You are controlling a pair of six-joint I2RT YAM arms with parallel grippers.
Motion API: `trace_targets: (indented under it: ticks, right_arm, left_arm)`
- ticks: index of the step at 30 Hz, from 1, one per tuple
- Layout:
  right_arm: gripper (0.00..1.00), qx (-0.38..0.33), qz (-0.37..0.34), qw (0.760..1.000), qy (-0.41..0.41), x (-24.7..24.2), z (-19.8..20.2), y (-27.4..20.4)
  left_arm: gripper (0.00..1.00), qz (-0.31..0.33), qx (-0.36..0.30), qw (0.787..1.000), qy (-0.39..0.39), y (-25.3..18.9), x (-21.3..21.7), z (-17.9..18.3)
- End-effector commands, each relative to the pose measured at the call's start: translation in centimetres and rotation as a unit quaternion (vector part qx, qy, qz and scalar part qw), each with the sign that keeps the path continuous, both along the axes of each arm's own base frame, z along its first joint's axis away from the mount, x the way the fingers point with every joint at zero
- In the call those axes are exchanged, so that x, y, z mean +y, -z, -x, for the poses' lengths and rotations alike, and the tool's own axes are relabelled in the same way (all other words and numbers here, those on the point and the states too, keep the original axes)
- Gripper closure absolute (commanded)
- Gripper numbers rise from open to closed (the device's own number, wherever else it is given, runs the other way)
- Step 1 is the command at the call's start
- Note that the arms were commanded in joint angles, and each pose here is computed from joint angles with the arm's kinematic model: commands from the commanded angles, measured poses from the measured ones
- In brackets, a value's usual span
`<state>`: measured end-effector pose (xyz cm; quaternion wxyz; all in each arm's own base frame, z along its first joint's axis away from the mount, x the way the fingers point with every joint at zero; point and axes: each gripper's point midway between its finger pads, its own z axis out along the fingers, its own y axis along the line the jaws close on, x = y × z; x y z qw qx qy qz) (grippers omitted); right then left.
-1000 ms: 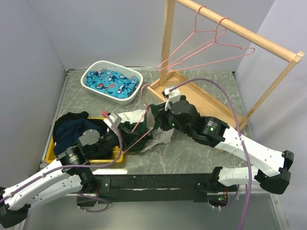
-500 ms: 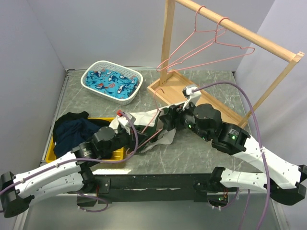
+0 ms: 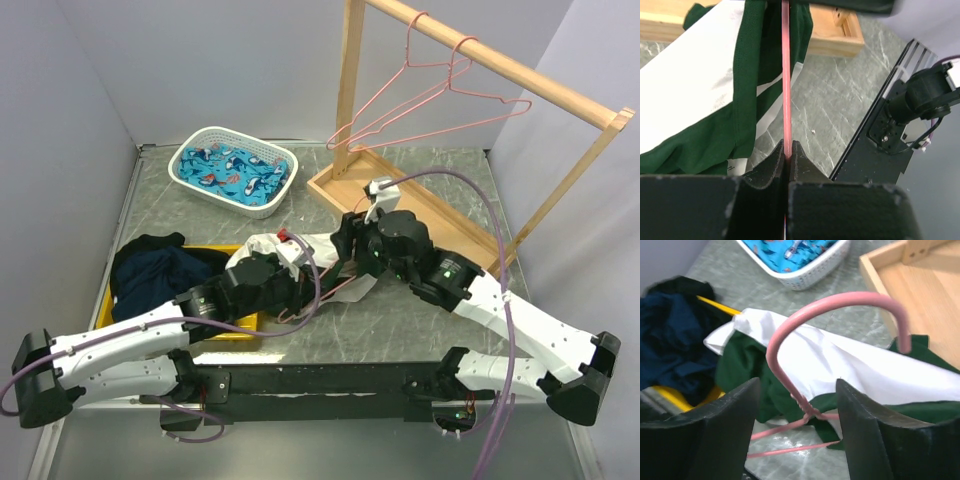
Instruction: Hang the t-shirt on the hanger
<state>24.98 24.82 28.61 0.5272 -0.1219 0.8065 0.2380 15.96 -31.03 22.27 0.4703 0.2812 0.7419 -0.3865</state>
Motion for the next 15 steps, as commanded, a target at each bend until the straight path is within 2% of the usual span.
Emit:
trace_targets:
  ticks: [1, 4, 5, 6, 8, 9, 11, 13, 15]
  right_arm:
    - [0.38, -0.038, -0.021, 0.998, 0.044, -0.9, -1.5, -0.4]
    - [0.61, -0.046, -0.02, 0.997, 0.059, -1.7, -1.5, 0.6]
    - [0.82, -0.049, -0.021, 0.997, 0.064, -2.1, -1.4, 0.7]
    - [0.9, -0.05, -0.018, 0.996, 0.066, -2.2, -1.4, 1.5]
    - [1.0, -0.057, -0.019, 0.995, 0.076, -2.9, -1.5, 1.7]
    - [1.0, -0.057, -0.014, 0.995, 0.078, -3.0, -1.5, 2.4]
    - [1.0, -0.062, -0.013, 0.995, 0.083, -3.2, -1.6, 2.5]
    - [1.0, -0.064, -0.007, 0.994, 0.084, -3.5, -1.5, 2.9]
    - [1.0, -0.071, -0.008, 0.994, 0.085, -3.8, -1.4, 2.9]
  left_arm:
    - [0.99, 0.02, -0.025, 0.999, 0.021, -2.9, -1.9, 0.0]
    - [0.99, 0.015, -0.012, 1.0, 0.02, -2.7, -2.6, -0.2]
    - [0.99, 0.016, -0.009, 1.0, 0.02, -2.7, -2.8, -0.3]
    - [0.99, 0.022, -0.005, 1.0, 0.018, -3.2, -3.1, -0.4]
    - [0.84, 0.02, 0.009, 1.0, 0.016, -2.9, -3.7, -0.6]
    - [0.79, 0.029, 0.013, 0.999, 0.013, -3.6, -4.0, -0.7]
    - [0.56, 0.019, 0.03, 0.999, -0.01, -3.1, -3.9, -1.3]
    - [0.41, 0.023, 0.036, 0.999, -0.023, -4.0, -3.6, -1.5]
    - [0.32, 0.025, 0.049, 0.996, -0.066, -4.6, -2.6, -2.2]
